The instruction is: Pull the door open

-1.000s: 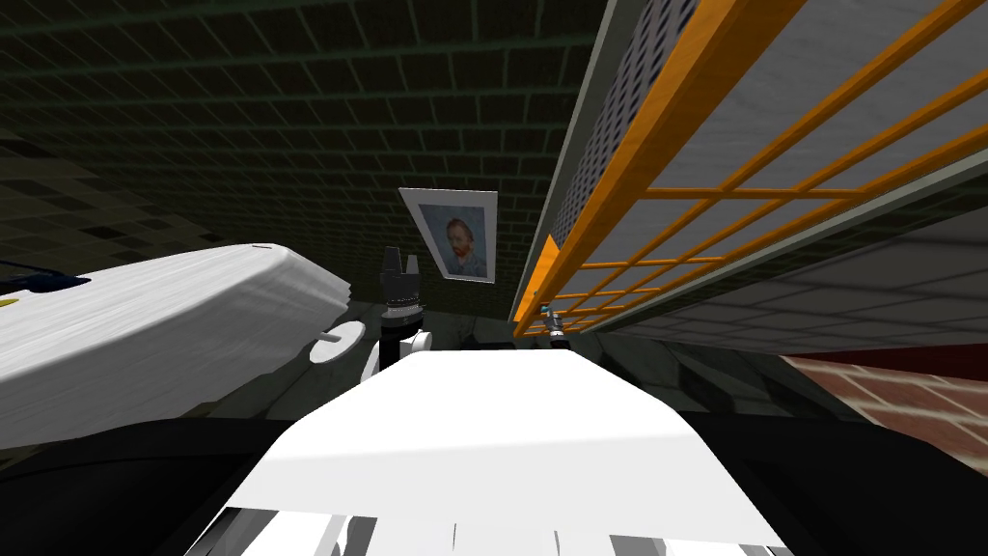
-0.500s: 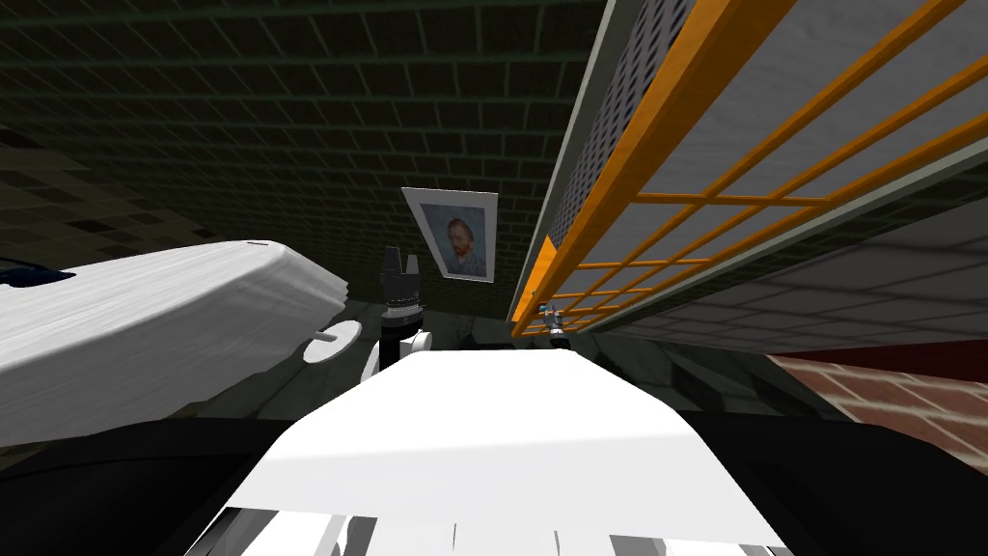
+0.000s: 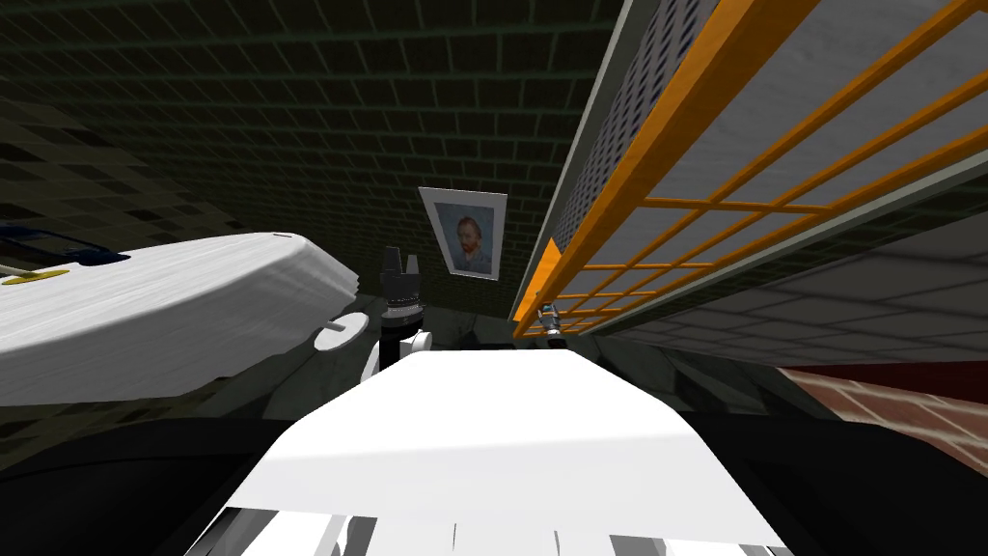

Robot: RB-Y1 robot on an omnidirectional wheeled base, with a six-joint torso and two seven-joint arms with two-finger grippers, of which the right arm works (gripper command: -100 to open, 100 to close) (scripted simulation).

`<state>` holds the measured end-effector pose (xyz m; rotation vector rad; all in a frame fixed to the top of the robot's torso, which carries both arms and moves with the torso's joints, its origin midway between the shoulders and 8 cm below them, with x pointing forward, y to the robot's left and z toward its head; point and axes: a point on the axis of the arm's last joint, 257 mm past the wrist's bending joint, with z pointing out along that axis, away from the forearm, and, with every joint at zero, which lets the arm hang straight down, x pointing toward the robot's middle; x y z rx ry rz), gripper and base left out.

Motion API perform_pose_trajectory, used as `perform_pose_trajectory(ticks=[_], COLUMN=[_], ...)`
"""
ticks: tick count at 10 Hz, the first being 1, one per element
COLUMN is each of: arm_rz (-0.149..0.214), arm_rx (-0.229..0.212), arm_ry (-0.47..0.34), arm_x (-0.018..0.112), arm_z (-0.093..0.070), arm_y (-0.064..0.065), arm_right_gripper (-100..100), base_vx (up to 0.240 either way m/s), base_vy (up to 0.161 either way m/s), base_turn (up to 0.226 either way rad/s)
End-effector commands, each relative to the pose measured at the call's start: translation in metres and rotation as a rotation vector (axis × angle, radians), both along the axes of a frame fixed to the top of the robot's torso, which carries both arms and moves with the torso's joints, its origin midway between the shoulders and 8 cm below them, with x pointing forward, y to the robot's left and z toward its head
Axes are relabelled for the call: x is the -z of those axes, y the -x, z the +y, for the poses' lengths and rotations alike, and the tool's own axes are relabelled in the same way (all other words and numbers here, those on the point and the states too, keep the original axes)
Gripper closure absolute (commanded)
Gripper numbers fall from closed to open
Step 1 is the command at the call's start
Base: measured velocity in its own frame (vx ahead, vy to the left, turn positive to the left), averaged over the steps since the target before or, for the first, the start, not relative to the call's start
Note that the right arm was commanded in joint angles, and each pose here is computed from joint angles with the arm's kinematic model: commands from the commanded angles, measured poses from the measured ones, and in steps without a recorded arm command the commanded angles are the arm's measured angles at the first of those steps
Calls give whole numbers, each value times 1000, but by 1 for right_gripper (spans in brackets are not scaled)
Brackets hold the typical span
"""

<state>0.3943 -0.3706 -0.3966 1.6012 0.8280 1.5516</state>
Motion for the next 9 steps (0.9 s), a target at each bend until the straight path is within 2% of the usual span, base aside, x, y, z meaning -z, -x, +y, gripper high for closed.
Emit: perform_pose_trajectory(ticks=[1, 8, 9], arm_rz=[-4, -27, -27], arm_rx=[-1, 6, 6], arm_ry=[-36, -286, -291], arm_x=[0, 0, 0], arm_z=[2, 11, 11], arm_y=[0, -1, -1], arm_right_gripper=[-100, -100, -100], base_vx=[-53, -60, -49], base_vy=[9, -27, -21], base_turn=[9, 47, 28])
